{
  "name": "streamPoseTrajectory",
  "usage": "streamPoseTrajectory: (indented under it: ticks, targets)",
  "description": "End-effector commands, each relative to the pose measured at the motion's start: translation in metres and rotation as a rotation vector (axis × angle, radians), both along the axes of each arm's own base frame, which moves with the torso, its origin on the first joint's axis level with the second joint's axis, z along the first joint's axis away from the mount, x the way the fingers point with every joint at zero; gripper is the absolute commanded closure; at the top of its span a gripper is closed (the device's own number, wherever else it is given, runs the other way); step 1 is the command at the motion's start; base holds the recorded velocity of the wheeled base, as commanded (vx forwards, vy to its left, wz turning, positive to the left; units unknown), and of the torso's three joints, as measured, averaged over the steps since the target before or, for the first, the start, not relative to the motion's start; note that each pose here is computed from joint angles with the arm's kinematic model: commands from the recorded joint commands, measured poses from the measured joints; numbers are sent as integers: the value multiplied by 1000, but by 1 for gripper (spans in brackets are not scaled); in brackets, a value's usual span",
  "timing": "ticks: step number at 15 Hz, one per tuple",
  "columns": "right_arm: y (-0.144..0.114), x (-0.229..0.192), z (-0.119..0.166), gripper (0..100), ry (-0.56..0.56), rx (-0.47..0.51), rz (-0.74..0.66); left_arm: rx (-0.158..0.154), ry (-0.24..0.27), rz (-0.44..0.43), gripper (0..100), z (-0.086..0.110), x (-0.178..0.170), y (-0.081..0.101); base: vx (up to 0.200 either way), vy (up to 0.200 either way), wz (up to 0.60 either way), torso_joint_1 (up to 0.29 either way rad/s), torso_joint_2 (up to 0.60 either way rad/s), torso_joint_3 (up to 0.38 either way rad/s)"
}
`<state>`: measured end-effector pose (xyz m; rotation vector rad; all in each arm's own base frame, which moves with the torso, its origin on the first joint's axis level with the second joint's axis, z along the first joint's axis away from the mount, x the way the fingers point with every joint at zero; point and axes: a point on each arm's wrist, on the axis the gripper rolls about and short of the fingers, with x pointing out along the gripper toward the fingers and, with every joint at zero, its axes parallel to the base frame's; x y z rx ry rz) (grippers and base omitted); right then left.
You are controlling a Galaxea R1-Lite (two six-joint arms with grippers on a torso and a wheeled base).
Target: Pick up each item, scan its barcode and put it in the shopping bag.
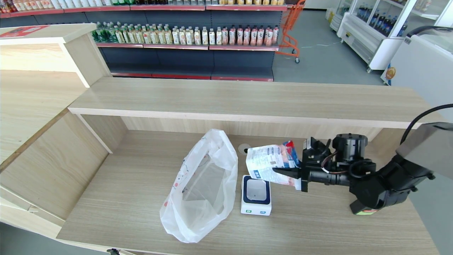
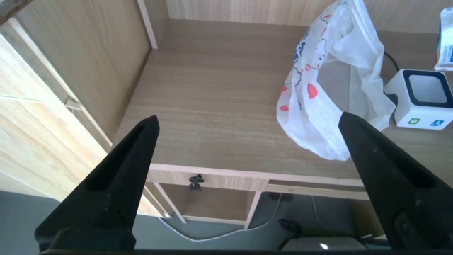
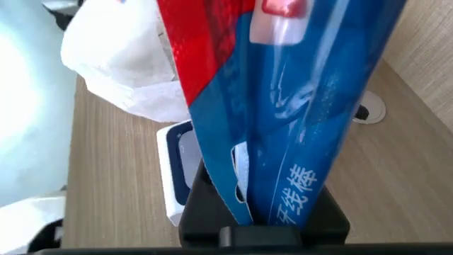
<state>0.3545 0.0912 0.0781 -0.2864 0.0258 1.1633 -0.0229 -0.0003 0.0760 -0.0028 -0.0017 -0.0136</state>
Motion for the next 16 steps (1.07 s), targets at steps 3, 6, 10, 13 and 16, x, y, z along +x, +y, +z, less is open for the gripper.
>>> streamPoseTrajectory:
  ticks: [3,6,10,13,16]
  targets:
    - [-53,-71,82,100,436,220,-360,0,-1,0,0,0,0,0,0,0,0,0,0,0]
    - [-64,-106,74,100,701,135,-545,0,0,0,0,0,0,0,0,0,0,0,0,0]
    - [-63,-129,73,100,776,152,-554,0,0,0,0,0,0,0,0,0,0,0,0,0]
    - [-63,-134,78,100,784,181,-561,-3,0,0,0,0,0,0,0,0,0,0,0,0]
    - [-60,-137,83,100,849,240,-573,-5,-1,0,0,0,0,0,0,200,0,2,-1,4]
